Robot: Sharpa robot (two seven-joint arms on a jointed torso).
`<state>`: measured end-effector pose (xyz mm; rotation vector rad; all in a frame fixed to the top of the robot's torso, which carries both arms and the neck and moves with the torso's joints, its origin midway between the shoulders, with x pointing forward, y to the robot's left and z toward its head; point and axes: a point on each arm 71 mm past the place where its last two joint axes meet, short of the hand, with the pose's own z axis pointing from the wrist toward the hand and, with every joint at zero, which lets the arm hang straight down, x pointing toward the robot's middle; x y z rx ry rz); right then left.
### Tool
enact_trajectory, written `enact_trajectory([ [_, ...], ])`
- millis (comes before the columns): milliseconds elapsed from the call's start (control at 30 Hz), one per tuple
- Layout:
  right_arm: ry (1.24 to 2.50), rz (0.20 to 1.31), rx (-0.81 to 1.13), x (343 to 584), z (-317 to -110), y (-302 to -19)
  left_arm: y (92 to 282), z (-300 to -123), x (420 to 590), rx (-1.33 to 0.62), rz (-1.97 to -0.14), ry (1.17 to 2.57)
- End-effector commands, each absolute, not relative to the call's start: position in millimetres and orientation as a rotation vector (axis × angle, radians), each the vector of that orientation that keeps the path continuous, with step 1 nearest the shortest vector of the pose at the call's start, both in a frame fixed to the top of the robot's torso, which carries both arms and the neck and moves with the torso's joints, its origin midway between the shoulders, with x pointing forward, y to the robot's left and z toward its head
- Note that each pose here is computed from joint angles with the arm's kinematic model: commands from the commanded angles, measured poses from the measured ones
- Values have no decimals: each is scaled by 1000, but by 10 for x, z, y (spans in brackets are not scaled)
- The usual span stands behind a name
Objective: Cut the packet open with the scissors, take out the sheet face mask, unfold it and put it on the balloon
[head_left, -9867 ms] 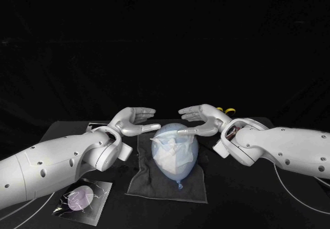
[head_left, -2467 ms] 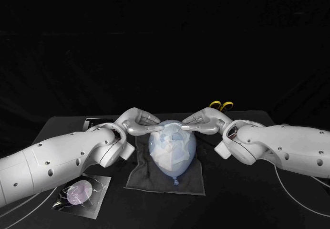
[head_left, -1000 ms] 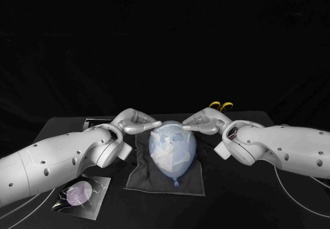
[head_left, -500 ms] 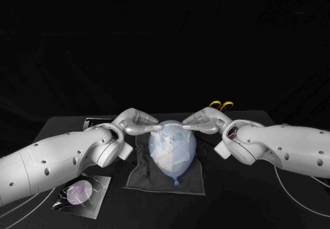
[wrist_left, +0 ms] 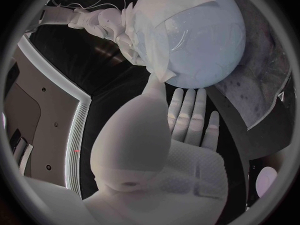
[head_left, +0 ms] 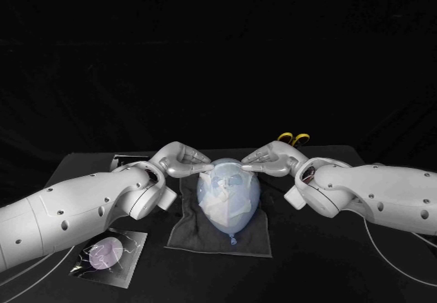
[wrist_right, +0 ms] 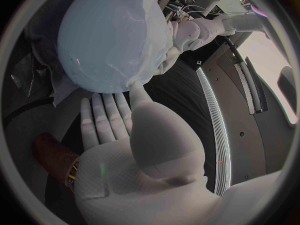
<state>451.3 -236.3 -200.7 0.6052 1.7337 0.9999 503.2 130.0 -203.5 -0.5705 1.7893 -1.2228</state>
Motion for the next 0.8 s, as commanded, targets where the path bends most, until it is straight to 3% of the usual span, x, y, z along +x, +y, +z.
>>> enact_trajectory([
  [33, 1760, 1008, 593, 4491, -2037, -2333, 1287, -2024, 5035, -569, -1224, 1778],
  [800, 1756, 1006, 594, 4495, -2036, -2341, 1412, -2000, 5058, -663, -1265, 1711],
])
